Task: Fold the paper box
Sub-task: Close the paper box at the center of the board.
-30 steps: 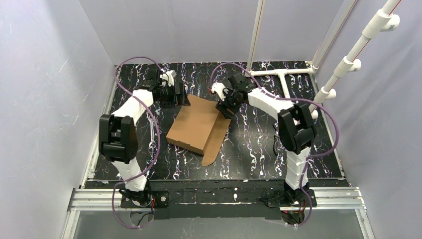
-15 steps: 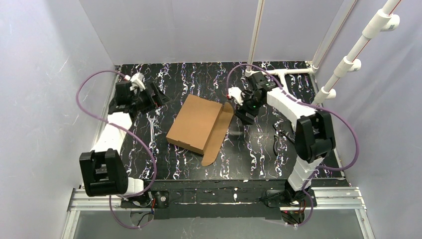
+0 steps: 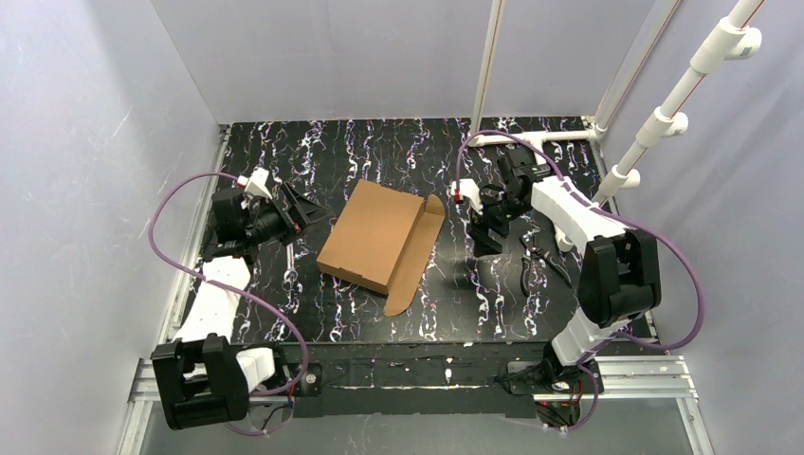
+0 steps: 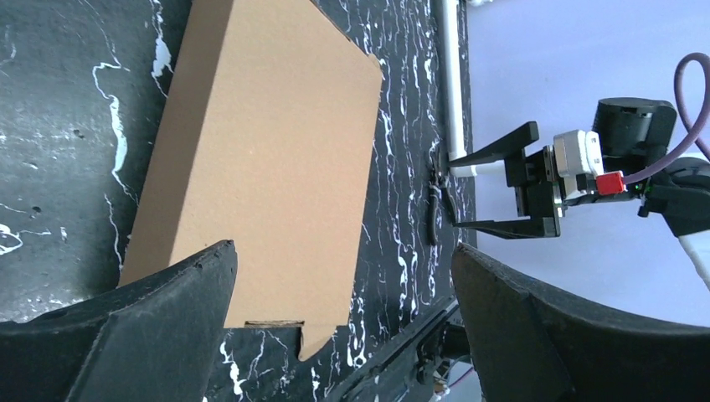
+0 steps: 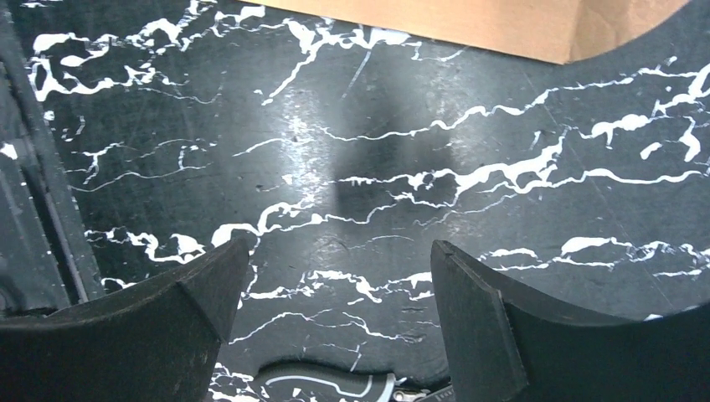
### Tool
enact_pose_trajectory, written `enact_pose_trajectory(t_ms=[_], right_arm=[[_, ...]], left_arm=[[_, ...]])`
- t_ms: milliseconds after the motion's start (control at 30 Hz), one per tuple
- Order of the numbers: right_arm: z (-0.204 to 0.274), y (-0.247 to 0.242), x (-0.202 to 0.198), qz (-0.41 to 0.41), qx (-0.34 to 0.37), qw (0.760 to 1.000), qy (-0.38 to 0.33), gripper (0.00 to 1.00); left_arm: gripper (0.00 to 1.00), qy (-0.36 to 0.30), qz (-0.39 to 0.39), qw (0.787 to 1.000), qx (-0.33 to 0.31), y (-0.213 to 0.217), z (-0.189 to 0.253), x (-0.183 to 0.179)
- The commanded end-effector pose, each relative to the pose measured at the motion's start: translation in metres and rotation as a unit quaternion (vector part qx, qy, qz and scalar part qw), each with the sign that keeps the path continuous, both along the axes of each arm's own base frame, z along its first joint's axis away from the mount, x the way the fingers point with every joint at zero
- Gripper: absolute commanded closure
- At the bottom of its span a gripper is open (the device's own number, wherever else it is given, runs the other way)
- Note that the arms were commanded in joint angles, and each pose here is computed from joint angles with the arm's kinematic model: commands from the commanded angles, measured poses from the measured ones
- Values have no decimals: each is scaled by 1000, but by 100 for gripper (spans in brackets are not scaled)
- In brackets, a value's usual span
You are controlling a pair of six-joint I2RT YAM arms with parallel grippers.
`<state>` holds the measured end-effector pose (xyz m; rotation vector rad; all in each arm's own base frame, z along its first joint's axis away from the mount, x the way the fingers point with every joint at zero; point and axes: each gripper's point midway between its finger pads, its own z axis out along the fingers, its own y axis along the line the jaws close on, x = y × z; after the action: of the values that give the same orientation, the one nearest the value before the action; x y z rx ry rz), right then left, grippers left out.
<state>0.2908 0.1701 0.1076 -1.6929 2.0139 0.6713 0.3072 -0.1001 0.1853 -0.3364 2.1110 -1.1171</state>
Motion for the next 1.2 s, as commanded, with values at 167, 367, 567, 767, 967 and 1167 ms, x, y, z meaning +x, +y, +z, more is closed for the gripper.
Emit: enact_pose_trajectory(t_ms=[167,367,567,767,967,1167], right_arm=[[28,19,-38,83,118,989,-8,11],[34,26,-52,111,158,981,-17,2],[36,33,-36,72,176,981,-48,1],[26,39,-10,5,168,986,-10,2],[11,44,51,-137,155,978,-37,2],[-3,58,84,-210,188,959,-16,2]], left_arm=[[2,3,-42,999,-30,-13,7,-30],[2,19,-63,998,17,-18,3,-50],[2,19,-101,983,152,-35,-9,-66],[2,-40,-119,964,234,-35,-3,-47],[2,-91,-133,964,211,-51,16,-16],[2,-8,-117,979,166,-55,-4,19]])
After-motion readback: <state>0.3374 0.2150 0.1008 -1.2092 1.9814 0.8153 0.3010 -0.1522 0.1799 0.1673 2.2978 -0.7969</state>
